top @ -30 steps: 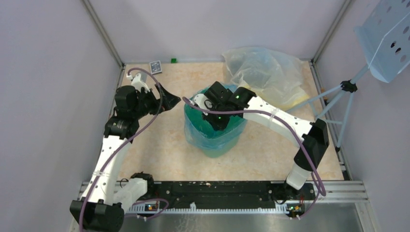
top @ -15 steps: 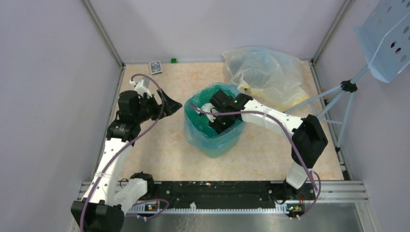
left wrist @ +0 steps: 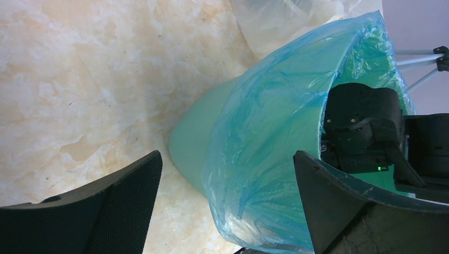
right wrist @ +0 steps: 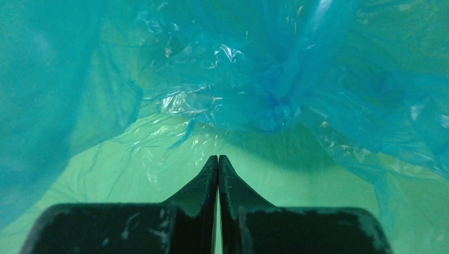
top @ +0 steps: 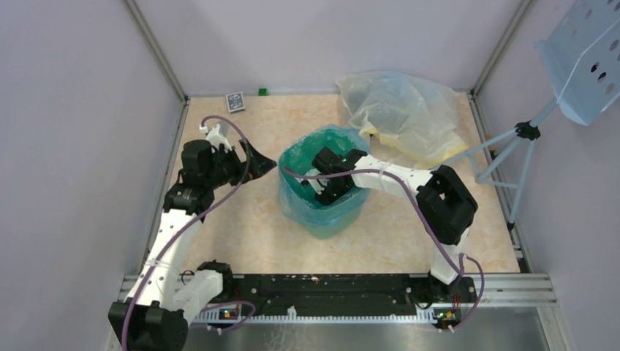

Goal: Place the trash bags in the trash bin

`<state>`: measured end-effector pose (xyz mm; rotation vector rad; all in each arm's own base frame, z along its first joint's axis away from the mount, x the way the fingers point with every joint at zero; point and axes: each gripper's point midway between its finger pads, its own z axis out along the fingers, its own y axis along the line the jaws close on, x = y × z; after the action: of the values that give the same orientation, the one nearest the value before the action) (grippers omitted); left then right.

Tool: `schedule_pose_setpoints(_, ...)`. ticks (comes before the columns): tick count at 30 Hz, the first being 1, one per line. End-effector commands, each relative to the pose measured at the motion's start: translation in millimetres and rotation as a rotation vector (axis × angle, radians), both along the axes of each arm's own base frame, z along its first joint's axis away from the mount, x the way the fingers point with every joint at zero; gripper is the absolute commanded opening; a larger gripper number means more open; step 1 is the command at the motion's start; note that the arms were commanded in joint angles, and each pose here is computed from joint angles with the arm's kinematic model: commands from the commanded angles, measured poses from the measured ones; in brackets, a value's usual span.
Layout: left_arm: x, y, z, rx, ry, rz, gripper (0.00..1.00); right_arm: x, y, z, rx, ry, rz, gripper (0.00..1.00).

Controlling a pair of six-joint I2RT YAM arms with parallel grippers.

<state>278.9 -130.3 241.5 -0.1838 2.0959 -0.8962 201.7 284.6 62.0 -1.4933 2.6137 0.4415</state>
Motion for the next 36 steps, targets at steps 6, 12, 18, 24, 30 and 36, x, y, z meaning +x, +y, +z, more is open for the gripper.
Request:
schedule_pose_setpoints(6, -3, 2, 4, 0.01, -0.037, -0.008, 0.99, 0, -2, -30, -0.019, 0.05, -0.024, 0.0)
schedule_pose_setpoints(12, -7, -1, -2, 0.001, -0.021, -0.024, 0.99, -1, -6, -49, -0.033, 0.086, -0.033, 0.0)
schedule_pose_setpoints(18, -12, -1, -13, 0.003, 0.005, -0.031, 0.99, -5, -10, -76, -0.067, 0.138, -0.036, 0.0)
schedule_pose_setpoints(24, -19, 1, -26, 0.017, 0.034, -0.028, 0.99, -10, -16, -91, -0.107, 0.181, -0.039, 0.0)
schedule_pose_setpoints(30, -23, 3, -31, 0.031, 0.043, -0.024, 0.99, 0, -5, -62, -0.045, 0.12, -0.051, 0.0)
schedule_pose_setpoints(36, -23, 7, -28, 0.046, 0.041, -0.005, 0.99, 20, 5, -1, 0.06, -0.029, -0.073, 0.0)
